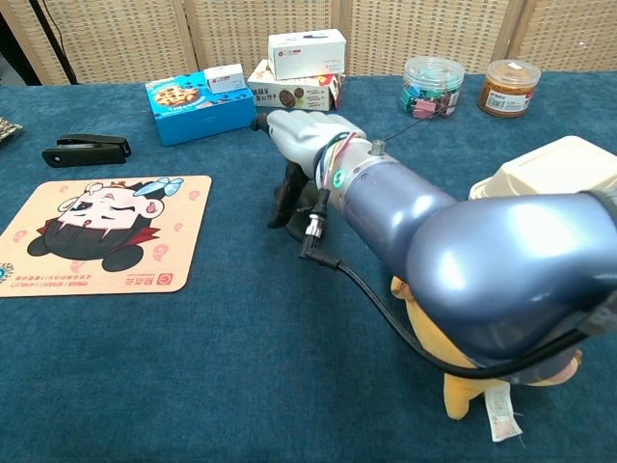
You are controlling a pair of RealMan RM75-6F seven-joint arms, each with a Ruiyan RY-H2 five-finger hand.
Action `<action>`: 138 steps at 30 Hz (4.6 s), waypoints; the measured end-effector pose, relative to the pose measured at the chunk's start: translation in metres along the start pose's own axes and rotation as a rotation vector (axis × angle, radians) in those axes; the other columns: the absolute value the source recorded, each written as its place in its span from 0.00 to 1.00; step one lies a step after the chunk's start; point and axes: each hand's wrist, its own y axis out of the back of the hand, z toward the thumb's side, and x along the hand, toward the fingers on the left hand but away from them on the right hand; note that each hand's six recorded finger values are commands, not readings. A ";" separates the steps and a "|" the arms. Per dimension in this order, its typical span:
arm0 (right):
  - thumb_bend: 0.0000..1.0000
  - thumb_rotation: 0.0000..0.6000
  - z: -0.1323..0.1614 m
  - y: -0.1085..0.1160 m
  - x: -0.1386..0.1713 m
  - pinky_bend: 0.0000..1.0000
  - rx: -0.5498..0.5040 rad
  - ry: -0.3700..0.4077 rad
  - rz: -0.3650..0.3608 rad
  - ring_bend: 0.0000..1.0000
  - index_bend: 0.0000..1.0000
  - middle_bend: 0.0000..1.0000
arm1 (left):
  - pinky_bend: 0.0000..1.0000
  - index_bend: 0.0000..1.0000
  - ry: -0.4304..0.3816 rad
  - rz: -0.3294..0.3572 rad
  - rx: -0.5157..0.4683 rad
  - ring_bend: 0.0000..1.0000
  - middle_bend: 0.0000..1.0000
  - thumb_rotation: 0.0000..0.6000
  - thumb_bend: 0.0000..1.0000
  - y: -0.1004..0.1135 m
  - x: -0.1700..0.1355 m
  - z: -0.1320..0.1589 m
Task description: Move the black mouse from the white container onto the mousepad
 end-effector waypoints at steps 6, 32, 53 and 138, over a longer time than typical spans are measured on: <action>0.00 1.00 0.002 0.044 0.019 0.00 0.003 0.042 -0.055 0.00 0.00 0.00 | 0.00 0.00 0.000 -0.002 0.017 0.00 0.00 1.00 0.00 -0.003 0.000 0.002; 0.00 1.00 -0.245 0.146 0.130 0.00 0.109 -0.119 -0.241 0.00 0.00 0.00 | 0.00 0.00 -0.445 -0.030 0.352 0.00 0.00 1.00 0.04 -0.080 0.056 0.108; 0.00 1.00 -0.351 0.110 0.262 0.00 -0.018 -0.254 -0.294 0.00 0.00 0.00 | 0.00 0.00 -0.812 -0.156 0.736 0.00 0.00 1.00 0.32 -0.199 0.143 0.269; 0.00 1.00 -0.339 0.107 0.254 0.00 -0.009 -0.270 -0.297 0.00 0.00 0.00 | 0.43 0.47 -0.879 -0.101 0.887 0.36 0.40 1.00 0.37 -0.161 0.168 0.125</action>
